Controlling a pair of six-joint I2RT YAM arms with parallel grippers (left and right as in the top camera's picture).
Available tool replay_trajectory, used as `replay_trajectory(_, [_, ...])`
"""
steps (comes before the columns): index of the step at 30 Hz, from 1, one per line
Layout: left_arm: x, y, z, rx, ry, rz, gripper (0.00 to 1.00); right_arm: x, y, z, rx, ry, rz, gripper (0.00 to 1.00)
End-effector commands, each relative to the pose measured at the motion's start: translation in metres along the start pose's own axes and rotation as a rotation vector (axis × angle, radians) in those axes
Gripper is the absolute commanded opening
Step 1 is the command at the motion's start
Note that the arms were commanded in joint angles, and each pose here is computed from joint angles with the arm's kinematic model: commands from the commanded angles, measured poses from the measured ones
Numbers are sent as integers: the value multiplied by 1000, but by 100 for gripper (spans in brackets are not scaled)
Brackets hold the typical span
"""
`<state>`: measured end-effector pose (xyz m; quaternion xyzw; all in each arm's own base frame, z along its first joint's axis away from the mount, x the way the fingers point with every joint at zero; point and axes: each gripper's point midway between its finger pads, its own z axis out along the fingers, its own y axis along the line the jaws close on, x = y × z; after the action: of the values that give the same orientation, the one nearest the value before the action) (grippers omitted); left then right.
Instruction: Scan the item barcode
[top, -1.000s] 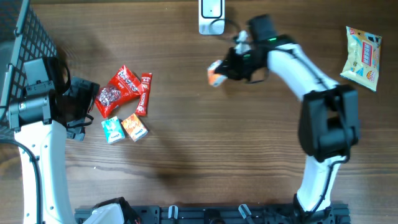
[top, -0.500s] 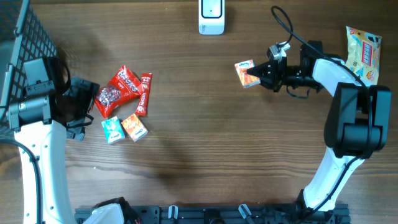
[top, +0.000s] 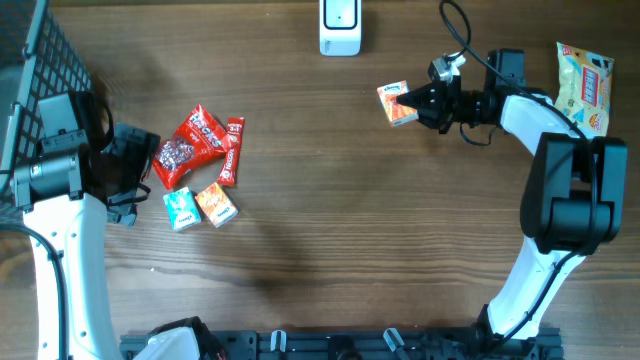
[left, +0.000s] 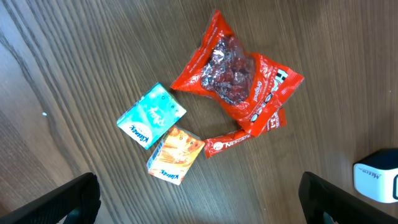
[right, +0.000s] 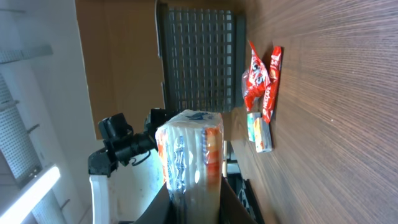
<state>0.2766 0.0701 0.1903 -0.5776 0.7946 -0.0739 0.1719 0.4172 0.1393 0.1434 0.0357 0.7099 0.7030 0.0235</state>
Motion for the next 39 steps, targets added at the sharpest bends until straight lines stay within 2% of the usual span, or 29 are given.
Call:
replay_trajectory(1, [-4, 2, 0, -8, -14, 8, 100, 8, 17, 11, -40, 45, -77, 4])
replay_trajectory(8, [-3, 2, 0, -8, -14, 8, 100, -9, -43, 15, 309, -81, 33, 4])
replay_trajectory(16, [-4, 1, 0, -8, -15, 8, 100, -3, -112, -24, 745, -198, 180, 4])
replay_trajectory(24, [-4, 2, 0, -8, -14, 8, 100, 11, -117, -27, 782, -148, 185, 4])
replay_trajectory(30, [-4, 1, 0, -8, -15, 8, 100, 26, -123, -24, 909, -76, 104, 4])
replay_trajectory(34, [-4, 2, 0, -8, -14, 8, 100, 25, -100, -16, 943, -87, 20, 4])
replay_trajectory(36, [-4, 2, 0, -8, -14, 8, 100, 24, -77, -11, 945, -105, -47, 11])
replay_trajectory(39, [-4, 1, 0, -7, -14, 8, 100, 28, -53, -15, 1019, -136, -121, 41])
